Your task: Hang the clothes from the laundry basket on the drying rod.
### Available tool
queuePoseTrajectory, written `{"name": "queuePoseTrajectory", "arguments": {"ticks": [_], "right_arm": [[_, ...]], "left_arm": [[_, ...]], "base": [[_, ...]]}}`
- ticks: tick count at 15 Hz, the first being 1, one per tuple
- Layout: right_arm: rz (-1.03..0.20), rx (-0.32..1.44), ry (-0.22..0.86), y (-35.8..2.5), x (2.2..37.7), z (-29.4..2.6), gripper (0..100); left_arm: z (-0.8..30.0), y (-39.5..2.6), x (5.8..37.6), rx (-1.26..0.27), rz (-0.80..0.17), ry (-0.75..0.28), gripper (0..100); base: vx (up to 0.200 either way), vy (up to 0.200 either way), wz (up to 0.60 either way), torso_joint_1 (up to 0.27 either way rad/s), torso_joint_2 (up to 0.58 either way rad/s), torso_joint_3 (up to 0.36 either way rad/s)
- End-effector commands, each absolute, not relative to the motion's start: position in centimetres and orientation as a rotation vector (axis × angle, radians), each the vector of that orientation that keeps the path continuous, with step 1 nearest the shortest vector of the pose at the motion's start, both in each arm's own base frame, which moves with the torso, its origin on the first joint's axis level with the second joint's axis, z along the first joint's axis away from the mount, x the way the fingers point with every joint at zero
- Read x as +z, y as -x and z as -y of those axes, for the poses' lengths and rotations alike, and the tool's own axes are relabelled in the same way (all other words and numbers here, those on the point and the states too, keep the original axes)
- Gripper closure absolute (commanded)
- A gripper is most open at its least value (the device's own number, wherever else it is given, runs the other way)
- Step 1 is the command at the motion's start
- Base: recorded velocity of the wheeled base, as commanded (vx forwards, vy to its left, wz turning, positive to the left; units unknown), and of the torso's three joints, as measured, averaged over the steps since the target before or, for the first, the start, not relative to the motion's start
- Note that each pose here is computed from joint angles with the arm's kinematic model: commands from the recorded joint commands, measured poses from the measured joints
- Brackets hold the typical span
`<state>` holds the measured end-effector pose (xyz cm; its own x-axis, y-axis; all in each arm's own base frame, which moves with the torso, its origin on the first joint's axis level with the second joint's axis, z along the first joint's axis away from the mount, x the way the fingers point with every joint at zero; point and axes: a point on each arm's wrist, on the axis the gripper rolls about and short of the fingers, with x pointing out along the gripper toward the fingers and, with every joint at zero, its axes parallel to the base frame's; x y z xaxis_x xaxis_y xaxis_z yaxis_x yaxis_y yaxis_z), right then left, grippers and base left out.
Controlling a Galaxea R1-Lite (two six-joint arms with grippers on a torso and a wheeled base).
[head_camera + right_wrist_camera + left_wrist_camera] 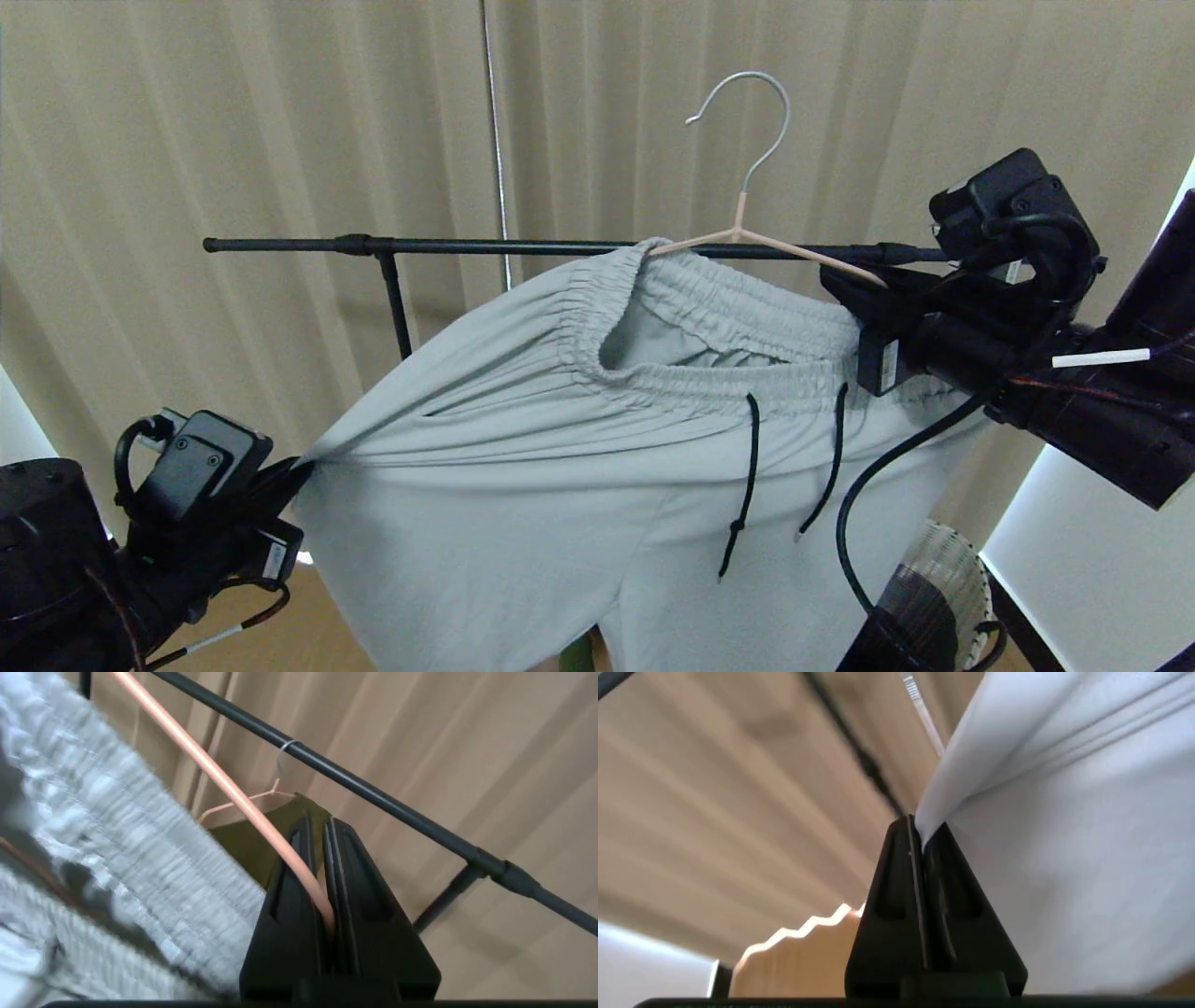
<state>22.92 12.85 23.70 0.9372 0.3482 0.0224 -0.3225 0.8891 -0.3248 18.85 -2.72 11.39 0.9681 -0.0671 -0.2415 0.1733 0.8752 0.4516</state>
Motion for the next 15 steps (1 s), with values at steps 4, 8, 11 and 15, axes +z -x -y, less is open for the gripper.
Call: {"name": "queuePoseTrajectory", "arguments": {"ticks": [4,8,11,15], "right_arm": [[0.069,0.315,0.339,-23.2,23.4,-12.0,100],[0.060,0.317,0.344,-23.2,23.1,-12.0,100],[0.060,0.317,0.344,-23.2,23.2,-12.0,100],[0.014,0.249,0.391,-22.9,22.2,-10.2,100]], "left_arm": [[1.3,-19.0,11.3,-0.058,-0.245,-0.509,100],[1.9,-18.9,11.5,-0.084,-0.227,-0.508,100],[2.6,-18.4,11.8,-0.171,-0.185,-0.500,0],[2.9,-18.0,12.6,-0.249,-0.124,-0.474,0]], "base": [[0.000,0.000,0.00,0.000,0.00,0.000],[0.000,0.000,0.00,0.000,0.00,0.000],[0.000,0.000,0.00,0.000,0.00,0.000],[0.000,0.000,0.00,0.000,0.00,0.000]]}}
